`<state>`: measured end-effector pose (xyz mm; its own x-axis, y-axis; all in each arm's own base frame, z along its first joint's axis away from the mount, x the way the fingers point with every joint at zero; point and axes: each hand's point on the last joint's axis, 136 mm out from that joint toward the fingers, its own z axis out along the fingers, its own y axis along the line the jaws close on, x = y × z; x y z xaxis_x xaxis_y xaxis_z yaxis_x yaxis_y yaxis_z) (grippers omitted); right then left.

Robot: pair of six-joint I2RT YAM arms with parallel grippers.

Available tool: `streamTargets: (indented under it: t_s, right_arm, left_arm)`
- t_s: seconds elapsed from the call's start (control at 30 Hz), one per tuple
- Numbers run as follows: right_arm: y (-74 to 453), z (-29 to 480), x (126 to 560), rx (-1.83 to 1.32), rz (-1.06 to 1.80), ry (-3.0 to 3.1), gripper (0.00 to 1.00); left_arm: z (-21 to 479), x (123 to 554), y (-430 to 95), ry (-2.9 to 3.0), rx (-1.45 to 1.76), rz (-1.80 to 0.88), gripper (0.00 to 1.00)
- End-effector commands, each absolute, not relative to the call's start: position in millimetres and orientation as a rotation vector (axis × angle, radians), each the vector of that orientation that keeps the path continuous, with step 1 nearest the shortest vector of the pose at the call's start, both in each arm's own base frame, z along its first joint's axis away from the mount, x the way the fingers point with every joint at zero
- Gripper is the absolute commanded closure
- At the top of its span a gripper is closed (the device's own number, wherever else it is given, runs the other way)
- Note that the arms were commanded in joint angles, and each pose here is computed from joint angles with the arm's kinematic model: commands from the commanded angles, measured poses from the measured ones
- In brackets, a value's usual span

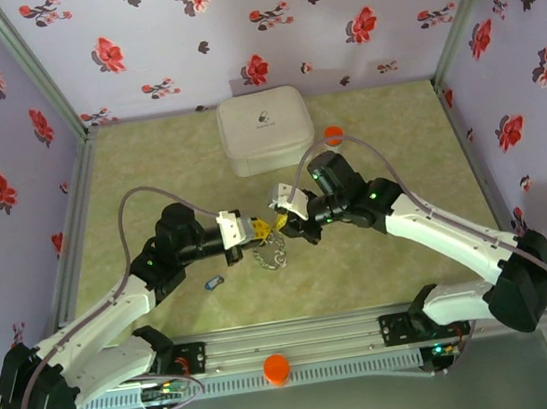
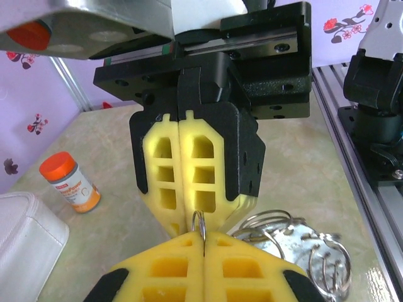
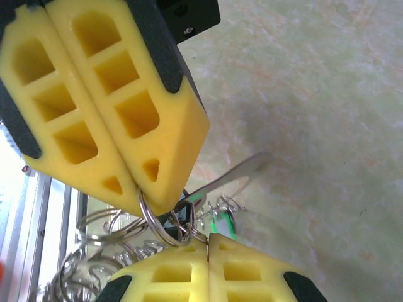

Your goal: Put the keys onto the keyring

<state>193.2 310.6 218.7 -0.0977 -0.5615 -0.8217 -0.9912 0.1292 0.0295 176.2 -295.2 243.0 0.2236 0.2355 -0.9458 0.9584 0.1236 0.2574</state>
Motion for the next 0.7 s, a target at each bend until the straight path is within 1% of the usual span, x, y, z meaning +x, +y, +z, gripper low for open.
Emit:
streamTargets:
  t_s: [0.0, 0.1, 0.27, 0.43, 0.67]
  right_arm:
    - [312, 223, 201, -1.458, 0.816, 1.748, 0.90]
    - [311, 226, 202, -1.440, 0.833, 1.738, 0.86]
    - [302, 236, 199, -1.417, 0.826, 1.666, 0.74]
    - [299, 249, 184, -1.437, 0.846, 1.518, 0.72]
    - [301, 255, 178, -1.442, 0.876, 1.463, 0.72]
  left_arm:
    - [276, 166, -300, 1.096, 1.329, -0.852, 1.00]
    - [275, 166, -300, 1.096, 1.324, -0.855, 1.00]
    - [267, 167, -298, 1.111, 1.328, -0.844, 1.00]
    - [265, 167, -298, 1.115, 1.321, -0.851, 1.00]
    - [265, 168, -300, 1.115, 1.317, -0.857, 1.00]
